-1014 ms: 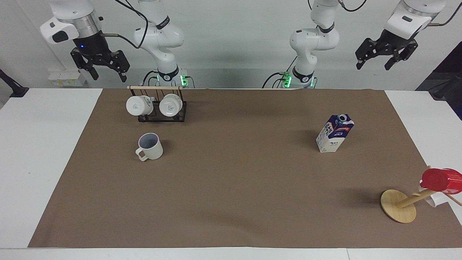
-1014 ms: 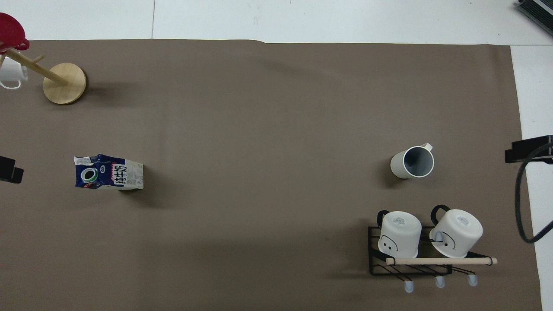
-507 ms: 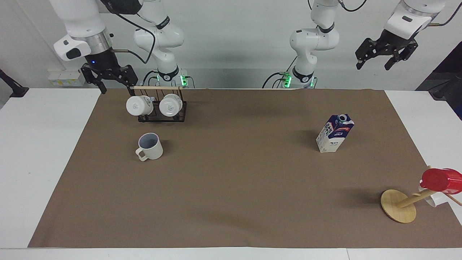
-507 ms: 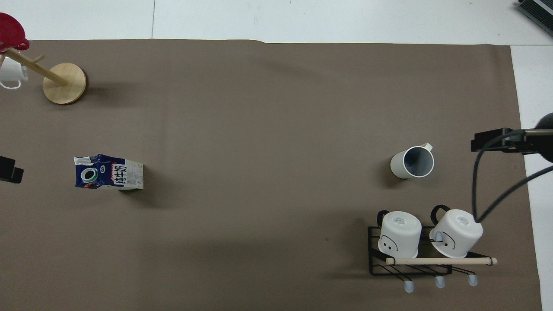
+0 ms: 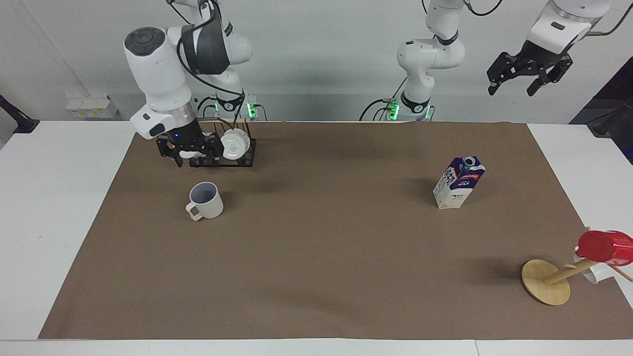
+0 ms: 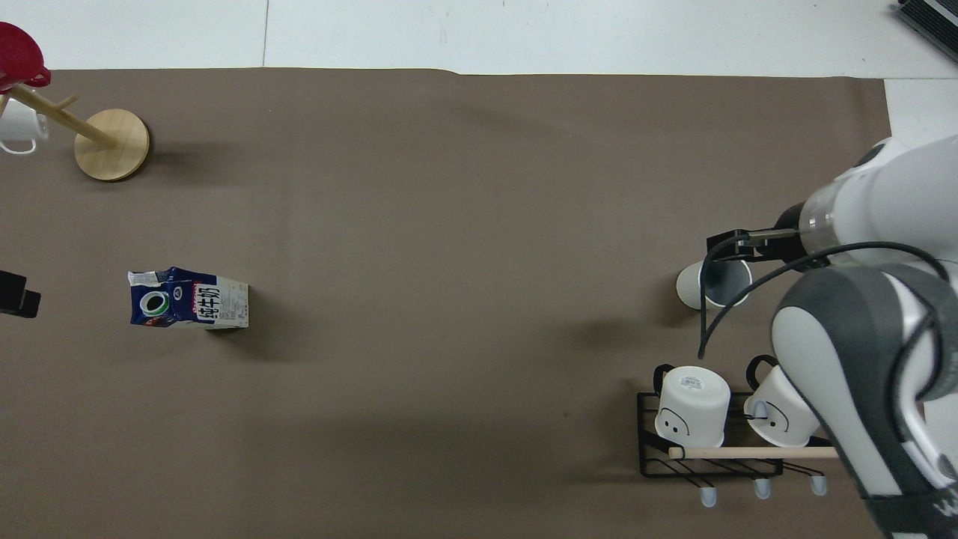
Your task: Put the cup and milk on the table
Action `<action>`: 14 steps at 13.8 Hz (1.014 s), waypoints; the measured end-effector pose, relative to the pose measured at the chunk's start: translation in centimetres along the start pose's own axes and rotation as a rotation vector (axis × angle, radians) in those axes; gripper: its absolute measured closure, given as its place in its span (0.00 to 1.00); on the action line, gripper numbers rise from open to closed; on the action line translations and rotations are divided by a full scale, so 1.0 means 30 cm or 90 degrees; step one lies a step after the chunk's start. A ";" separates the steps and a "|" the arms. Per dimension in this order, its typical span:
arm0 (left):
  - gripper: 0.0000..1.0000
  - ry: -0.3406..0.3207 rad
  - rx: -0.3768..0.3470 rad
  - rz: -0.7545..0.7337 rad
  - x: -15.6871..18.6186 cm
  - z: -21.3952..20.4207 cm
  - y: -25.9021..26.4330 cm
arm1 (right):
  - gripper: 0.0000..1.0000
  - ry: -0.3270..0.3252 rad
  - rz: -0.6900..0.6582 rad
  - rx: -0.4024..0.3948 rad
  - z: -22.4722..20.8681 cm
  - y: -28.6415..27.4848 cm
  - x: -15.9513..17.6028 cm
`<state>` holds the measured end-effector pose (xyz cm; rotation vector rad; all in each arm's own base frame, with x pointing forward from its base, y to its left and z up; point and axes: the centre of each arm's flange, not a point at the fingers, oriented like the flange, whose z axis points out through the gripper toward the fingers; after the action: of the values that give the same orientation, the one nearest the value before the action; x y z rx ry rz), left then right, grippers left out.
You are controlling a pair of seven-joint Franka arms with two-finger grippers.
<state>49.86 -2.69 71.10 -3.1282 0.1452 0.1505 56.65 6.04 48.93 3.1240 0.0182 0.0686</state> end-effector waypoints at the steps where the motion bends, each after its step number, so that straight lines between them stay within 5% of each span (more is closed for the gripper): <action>1: 0.00 0.000 0.000 0.000 0.000 0.000 0.000 | 0.00 -0.001 -0.005 -0.001 0.064 -0.015 0.005; 7: 0.00 0.000 0.000 0.000 0.000 0.000 0.000 | 0.00 0.001 -0.002 -0.003 0.348 -0.002 -0.038; 14: 0.00 0.000 0.000 0.000 0.000 0.000 0.000 | 0.00 -0.009 0.013 -0.005 0.435 0.031 -0.067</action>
<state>49.86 -2.69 71.10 -3.1282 0.1452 0.1506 55.23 4.88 35.81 3.1173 -0.0139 0.0470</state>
